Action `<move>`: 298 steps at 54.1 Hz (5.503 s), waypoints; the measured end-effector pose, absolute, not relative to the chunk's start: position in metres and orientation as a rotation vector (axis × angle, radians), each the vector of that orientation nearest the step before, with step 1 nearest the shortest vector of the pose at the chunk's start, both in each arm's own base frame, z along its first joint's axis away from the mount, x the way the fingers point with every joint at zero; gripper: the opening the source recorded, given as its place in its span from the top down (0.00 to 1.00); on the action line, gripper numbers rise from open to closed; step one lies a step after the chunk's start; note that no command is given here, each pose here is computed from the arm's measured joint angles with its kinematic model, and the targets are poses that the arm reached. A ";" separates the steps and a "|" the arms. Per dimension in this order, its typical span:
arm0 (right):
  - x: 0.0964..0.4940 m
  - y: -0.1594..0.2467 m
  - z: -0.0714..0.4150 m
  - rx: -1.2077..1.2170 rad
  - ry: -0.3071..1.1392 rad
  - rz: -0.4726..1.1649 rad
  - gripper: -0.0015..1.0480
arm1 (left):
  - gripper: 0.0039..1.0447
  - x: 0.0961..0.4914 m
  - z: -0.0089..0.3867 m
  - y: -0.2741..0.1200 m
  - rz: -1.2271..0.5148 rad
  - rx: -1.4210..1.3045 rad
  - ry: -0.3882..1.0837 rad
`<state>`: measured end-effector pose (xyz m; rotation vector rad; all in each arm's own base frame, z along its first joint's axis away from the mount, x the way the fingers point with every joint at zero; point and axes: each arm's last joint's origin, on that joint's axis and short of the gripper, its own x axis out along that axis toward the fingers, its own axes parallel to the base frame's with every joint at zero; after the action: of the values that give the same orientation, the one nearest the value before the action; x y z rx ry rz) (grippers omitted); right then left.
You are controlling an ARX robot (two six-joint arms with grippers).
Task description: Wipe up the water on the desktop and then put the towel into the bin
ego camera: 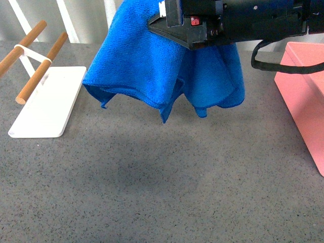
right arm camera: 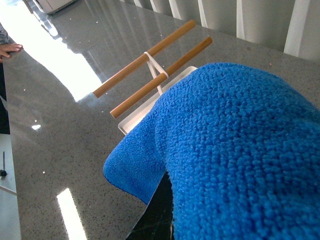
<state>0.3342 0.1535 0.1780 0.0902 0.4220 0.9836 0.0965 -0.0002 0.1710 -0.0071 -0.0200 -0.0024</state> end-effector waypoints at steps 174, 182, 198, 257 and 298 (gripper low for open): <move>0.381 0.010 0.321 -0.433 0.905 -0.322 0.97 | 0.06 0.096 0.171 0.000 -0.002 -0.005 -0.020; 0.378 0.001 0.319 -0.300 0.927 -0.346 0.97 | 0.06 0.096 0.171 0.000 -0.002 -0.005 -0.020; 0.376 -0.011 0.298 -0.148 0.972 -0.370 0.97 | 0.06 0.096 0.171 0.000 -0.002 -0.005 -0.020; 0.369 -0.049 0.265 -0.025 1.052 -0.398 0.69 | 0.06 0.096 0.171 0.000 -0.002 -0.005 -0.020; 0.364 -0.047 0.251 0.078 0.777 -0.168 0.18 | 0.06 0.096 0.171 0.000 -0.002 -0.005 -0.020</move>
<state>0.3640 -0.0474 0.2512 0.0778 0.7766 -0.1682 0.0965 -0.0002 0.1709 -0.0048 -0.0200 -0.0020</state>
